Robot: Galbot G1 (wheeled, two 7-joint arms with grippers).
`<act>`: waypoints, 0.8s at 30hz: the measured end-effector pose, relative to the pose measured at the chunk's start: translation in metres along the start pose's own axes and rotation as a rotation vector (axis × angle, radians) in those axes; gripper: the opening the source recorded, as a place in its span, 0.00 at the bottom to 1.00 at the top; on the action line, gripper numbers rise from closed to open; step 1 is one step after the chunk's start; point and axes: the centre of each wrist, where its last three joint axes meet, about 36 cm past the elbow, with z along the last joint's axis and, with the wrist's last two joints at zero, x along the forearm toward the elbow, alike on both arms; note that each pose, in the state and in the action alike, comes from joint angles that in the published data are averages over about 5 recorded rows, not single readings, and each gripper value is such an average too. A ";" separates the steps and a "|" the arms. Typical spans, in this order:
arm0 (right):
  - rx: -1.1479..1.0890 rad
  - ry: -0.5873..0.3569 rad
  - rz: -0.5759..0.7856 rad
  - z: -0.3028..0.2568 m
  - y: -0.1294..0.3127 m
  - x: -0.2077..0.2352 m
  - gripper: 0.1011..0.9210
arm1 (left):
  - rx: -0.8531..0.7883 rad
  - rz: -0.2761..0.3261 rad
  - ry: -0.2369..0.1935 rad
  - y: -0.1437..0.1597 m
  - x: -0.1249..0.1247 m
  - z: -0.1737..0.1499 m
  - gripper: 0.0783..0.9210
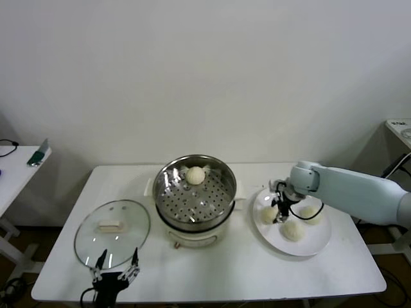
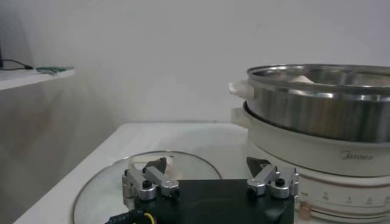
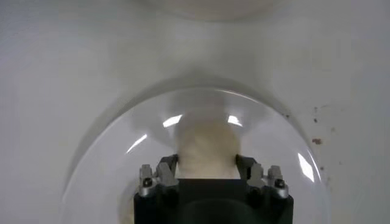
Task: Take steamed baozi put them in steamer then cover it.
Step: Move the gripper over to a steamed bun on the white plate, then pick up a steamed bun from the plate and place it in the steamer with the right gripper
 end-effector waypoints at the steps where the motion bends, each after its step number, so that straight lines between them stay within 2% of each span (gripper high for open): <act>1: 0.000 -0.001 0.000 0.000 0.000 0.001 0.61 | 0.000 0.001 0.000 0.000 0.000 0.000 0.88; 7: 0.014 -0.016 0.006 -0.001 -0.006 0.017 0.58 | -0.002 0.003 -0.002 -0.002 0.001 0.000 0.88; 11: 0.046 -0.031 0.026 -0.010 -0.018 0.046 0.58 | -0.002 0.004 -0.004 -0.003 0.001 0.000 0.88; 19: 0.131 -0.085 0.128 -0.065 -0.048 0.165 0.58 | -0.004 0.012 -0.005 -0.006 0.001 -0.003 0.88; 24: 0.176 -0.160 0.190 -0.125 -0.042 0.238 0.58 | -0.007 0.018 -0.009 -0.007 0.001 -0.006 0.88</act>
